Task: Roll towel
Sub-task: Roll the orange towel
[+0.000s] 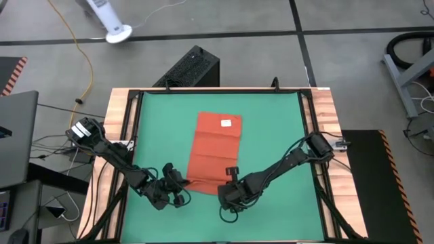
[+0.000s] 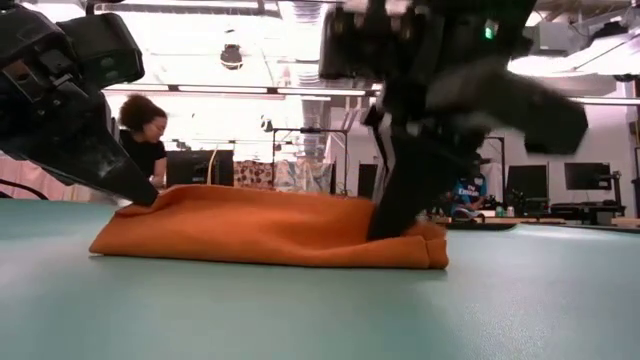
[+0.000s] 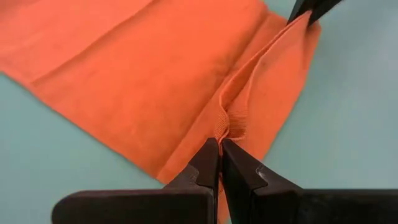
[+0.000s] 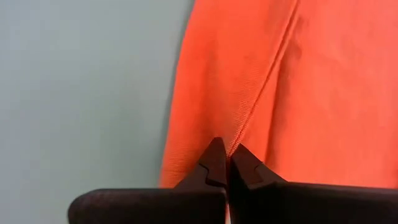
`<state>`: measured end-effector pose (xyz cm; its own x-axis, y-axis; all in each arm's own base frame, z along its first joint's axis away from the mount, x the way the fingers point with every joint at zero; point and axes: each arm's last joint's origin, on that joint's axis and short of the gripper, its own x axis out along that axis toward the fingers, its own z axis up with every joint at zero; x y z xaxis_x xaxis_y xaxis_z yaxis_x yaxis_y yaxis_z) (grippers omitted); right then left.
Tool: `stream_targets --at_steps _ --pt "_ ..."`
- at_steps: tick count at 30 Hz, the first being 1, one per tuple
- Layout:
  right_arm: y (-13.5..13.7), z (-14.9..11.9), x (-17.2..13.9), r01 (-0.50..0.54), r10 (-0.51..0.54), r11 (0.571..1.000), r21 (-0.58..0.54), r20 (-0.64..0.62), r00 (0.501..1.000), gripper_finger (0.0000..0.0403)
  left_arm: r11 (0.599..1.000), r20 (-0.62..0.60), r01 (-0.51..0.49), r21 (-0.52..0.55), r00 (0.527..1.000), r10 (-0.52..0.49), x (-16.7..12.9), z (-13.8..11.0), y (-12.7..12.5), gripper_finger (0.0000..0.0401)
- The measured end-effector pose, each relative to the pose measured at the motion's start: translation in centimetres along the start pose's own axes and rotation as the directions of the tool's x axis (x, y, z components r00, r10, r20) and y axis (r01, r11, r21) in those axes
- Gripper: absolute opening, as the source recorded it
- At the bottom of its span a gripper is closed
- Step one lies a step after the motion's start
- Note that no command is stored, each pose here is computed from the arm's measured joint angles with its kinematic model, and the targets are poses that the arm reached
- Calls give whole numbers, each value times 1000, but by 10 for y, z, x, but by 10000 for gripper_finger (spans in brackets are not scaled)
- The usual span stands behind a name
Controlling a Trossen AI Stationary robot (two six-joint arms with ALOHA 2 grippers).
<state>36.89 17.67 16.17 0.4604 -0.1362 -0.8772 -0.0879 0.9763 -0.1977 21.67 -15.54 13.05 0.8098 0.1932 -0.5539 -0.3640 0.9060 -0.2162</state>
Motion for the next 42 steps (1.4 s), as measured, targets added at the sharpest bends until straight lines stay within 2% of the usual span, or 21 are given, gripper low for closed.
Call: stream_targets --at_steps 9,21,29,34,39,42 --pt "0 0 0 4 -4 1000 3 1 1000 8 999 -41 -41 14 998 42 13 -14 4 0" --pt "3 -5 14 25 -25 1000 13 -30 999 22 998 -42 -54 31 998 55 14 -15 5 1" --pt "4 -6 16 27 -27 1000 13 -37 999 21 980 -31 12 200 999 -6 7 -4 -7 51" --pt "4 -7 16 24 -23 1000 13 -40 999 22 976 -24 5 217 1000 0 -1 7 -8 83" --pt "4 -7 17 23 -23 1000 12 -43 999 23 978 -83 -23 208 996 41 -8 3 -2 83" --pt "4 -7 17 23 -22 1000 12 -43 999 23 976 -60 -35 214 997 49 -11 0 -4 69"
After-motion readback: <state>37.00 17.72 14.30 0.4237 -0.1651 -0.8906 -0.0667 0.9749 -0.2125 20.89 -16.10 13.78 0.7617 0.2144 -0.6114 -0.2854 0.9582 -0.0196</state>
